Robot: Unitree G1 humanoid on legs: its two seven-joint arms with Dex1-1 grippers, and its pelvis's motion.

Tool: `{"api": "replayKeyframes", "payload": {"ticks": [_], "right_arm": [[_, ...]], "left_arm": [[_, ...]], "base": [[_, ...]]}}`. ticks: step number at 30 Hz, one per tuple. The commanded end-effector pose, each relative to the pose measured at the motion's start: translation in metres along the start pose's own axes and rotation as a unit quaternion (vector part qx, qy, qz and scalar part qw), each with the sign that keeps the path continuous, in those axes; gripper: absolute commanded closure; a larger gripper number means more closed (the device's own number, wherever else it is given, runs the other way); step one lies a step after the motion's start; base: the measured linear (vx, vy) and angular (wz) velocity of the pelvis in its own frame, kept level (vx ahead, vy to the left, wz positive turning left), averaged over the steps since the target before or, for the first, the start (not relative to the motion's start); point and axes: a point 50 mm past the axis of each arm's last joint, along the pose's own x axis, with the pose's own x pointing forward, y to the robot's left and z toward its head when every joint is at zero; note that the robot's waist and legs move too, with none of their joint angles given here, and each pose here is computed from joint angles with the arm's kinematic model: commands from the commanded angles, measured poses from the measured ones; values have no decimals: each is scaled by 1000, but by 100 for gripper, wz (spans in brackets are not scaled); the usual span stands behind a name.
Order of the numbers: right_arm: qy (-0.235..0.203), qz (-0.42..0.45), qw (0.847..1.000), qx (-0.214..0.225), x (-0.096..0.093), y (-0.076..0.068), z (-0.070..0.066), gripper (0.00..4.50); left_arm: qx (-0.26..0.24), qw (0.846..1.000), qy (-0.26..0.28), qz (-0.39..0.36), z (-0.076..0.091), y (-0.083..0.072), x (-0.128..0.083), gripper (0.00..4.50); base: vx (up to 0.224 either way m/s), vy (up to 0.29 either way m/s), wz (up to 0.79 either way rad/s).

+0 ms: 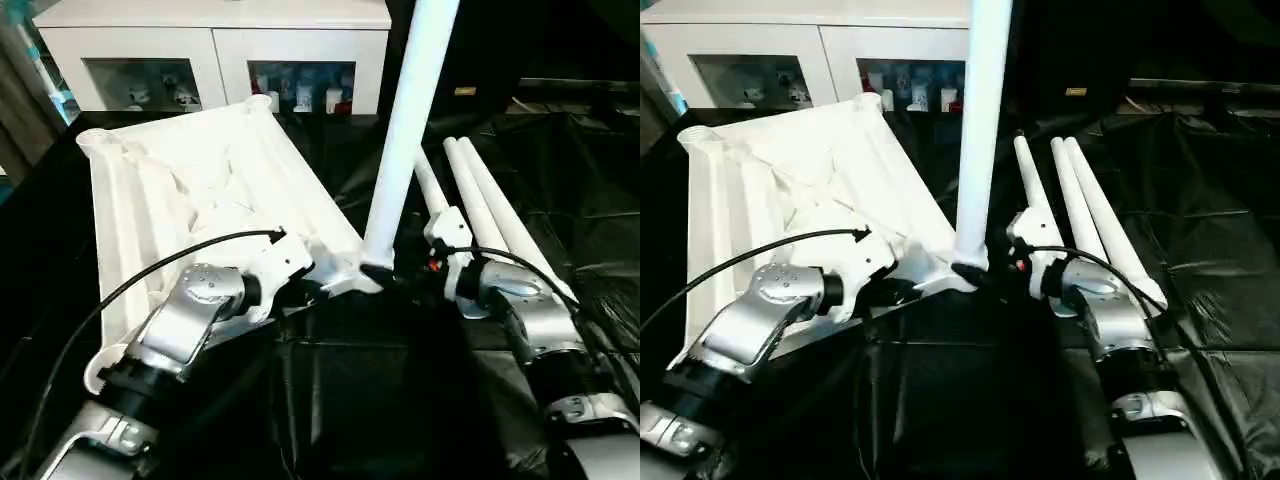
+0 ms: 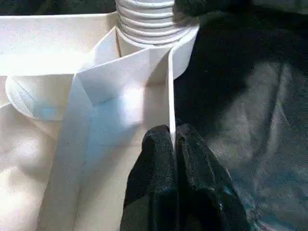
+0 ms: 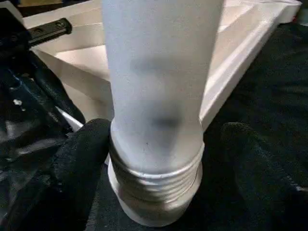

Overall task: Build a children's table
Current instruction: Insert table leg to table base

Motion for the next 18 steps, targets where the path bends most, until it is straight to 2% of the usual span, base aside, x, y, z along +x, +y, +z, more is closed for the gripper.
{"api": "replayKeyframes", "payload": {"ticks": [1, 4, 5, 7, 15, 18], "right_arm": [[6, 4, 1000, -10, -1, -2, 4, 80], [6, 6, 1000, -9, -1, -3, 5, 91], [7, 9, 1000, -9, -1, -2, 5, 113], [9, 15, 1000, -9, 0, -1, 4, 122], [10, 21, 1000, 7, 0, 3, -2, 174], [22, -22, 998, 49, 4, 4, -17, 179]], "left_arm": [[13, 999, -14, -34, 5, -9, 3, 450], [15, 999, -12, -37, 4, -9, 2, 450], [16, 999, -10, -40, 3, -10, 1, 450], [17, 999, -8, -42, 2, -11, 0, 450], [11, 999, -6, -40, 1, -10, 0, 450], [-10, 1000, -4, -8, 1, -4, 4, 450]], "base": [[0, 0, 0], [0, 0, 0], [0, 0, 0], [0, 0, 0], [0, 0, 0], [0, 0, 0]]}}
